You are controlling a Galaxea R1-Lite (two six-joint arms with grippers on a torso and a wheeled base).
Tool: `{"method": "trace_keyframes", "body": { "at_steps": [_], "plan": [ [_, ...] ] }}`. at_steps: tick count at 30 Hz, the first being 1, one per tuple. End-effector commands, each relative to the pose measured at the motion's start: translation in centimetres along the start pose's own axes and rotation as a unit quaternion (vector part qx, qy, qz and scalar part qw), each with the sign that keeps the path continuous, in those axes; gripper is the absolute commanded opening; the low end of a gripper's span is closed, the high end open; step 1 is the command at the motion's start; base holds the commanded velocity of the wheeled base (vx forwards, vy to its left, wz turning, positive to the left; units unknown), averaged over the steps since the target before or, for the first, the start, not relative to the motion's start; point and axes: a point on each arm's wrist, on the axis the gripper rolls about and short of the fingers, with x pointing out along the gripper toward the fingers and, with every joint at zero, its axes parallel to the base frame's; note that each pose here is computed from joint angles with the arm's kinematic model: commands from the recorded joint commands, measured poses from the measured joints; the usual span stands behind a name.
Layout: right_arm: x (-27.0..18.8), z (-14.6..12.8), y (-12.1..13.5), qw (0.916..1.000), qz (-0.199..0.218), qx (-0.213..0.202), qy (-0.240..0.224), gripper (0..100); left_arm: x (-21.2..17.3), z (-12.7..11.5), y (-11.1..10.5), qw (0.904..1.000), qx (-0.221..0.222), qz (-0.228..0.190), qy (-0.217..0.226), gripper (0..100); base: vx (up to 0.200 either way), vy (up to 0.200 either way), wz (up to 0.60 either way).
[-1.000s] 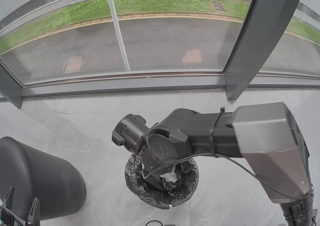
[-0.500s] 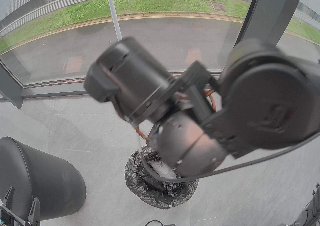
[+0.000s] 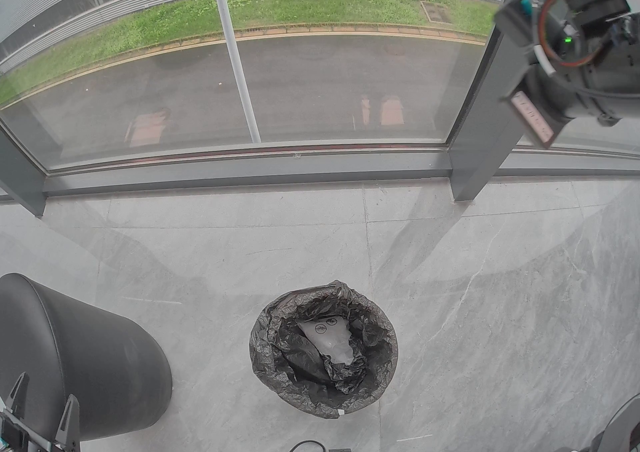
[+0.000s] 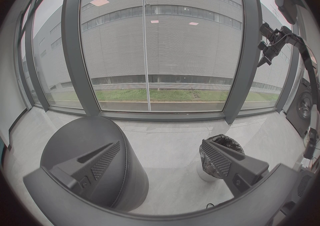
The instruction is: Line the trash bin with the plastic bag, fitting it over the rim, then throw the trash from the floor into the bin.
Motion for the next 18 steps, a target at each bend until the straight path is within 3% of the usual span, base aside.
{"method": "trace_keyframes", "body": {
  "at_steps": [1,3,6,9,11,12,14,16,18],
  "plan": [
    [-4.5,-8.4,-12.0,0.9852,-0.116,0.099,0.080,0,0.0,-0.5,0.0,1.0000,0.000,0.000,0.001,100,0.000,0.000,0.00],
    [-8.0,-12.9,-14.2,0.9647,-0.168,0.098,0.177,0,0.0,-0.5,0.0,1.0000,0.000,0.000,0.001,100,0.000,0.000,0.00],
    [-13.1,-16.8,-14.0,0.9409,-0.188,0.085,0.269,0,0.0,-0.5,0.0,1.0000,0.000,0.000,0.001,100,0.000,0.000,0.00],
    [-17.8,-19.2,-12.1,0.9344,-0.165,0.083,0.304,0,0.0,-0.5,0.0,1.0000,0.000,0.000,0.001,100,0.000,0.000,0.00],
    [-19.8,-19.7,-11.3,0.9393,-0.164,0.099,0.285,0,0.0,-0.5,0.0,1.0000,0.000,0.000,0.001,100,0.000,0.000,0.00],
    [-22.6,-20.5,-10.0,0.9507,-0.166,0.122,0.232,0,0.0,-0.5,0.0,1.0000,0.000,0.000,0.001,100,0.000,0.000,0.00],
    [-26.0,-21.8,-8.2,0.9591,-0.178,0.133,0.176,0,0.0,-0.5,0.0,1.0000,0.000,0.000,0.001,100,0.000,0.000,0.00],
    [-29.0,-23.2,-6.3,0.9603,-0.201,0.144,0.129,0,0.0,-0.5,0.0,1.0000,0.000,0.000,0.001,100,0.000,0.000,0.00],
    [-31.4,-24.4,-4.9,0.9552,-0.238,0.156,0.081,0,0.0,-0.5,0.0,1.0000,0.000,0.000,0.001,100,0.000,0.000,0.00]
  ]
}}
